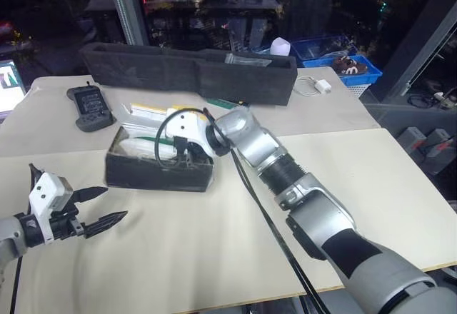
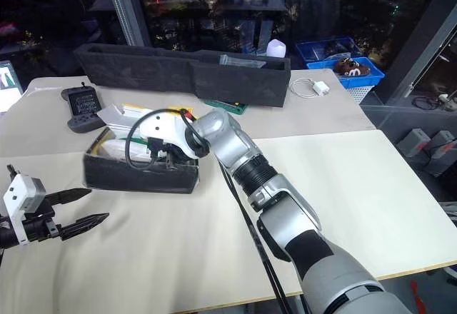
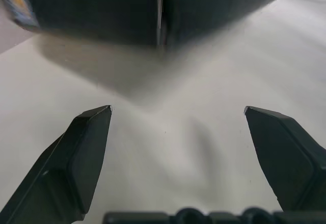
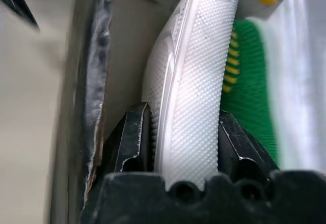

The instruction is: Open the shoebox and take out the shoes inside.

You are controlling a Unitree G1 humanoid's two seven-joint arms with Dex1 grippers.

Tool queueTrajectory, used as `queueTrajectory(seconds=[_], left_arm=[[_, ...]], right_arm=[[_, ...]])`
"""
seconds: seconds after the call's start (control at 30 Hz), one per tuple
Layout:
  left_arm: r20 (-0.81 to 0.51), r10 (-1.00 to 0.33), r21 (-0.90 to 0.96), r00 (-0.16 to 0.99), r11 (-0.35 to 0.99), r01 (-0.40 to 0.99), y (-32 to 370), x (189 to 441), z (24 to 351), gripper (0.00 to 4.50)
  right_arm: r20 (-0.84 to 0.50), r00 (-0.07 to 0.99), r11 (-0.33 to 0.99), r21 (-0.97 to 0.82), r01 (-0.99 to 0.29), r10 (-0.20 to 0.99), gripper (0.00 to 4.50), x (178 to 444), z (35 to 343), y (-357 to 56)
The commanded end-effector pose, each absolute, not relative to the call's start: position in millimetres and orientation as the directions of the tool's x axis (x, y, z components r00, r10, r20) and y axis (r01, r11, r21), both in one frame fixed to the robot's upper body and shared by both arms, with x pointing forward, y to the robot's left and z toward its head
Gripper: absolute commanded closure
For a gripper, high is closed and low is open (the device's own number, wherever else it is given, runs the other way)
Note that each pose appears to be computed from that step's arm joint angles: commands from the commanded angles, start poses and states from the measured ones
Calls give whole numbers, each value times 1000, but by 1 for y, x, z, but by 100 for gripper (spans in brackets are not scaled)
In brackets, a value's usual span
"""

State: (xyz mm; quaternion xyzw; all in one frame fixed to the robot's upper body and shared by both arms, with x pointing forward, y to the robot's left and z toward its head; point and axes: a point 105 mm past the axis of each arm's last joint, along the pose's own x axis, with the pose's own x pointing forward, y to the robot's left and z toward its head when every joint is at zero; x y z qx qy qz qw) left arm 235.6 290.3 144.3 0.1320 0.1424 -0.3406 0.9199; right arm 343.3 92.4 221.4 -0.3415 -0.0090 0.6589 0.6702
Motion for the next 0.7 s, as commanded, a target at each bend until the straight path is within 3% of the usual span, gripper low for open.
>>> queueTrajectory(seconds=[0.03,0.17,0.27,0.37,0.57,0.7], left_arm=[[-349,-584,172,733,729,663,292,237,150,0],[-351,-584,173,732,728,664,292,237,150,0],[-350,-584,173,732,728,664,292,238,151,0],[-350,-586,173,731,727,665,292,238,151,0],[-352,-586,168,729,727,666,291,237,149,0],[-357,-589,165,725,724,669,291,236,148,0]], right_arm=[[-447,196,-145,-620,-771,873,280,340,228,88],[-493,185,-205,-633,-746,850,280,332,208,87],[-607,321,-319,-712,-625,727,280,348,166,73],[-646,362,-371,-716,-591,672,280,354,140,65],[-565,293,-240,-685,-688,772,280,349,167,75],[-531,284,-221,-697,-683,798,280,347,189,71]])
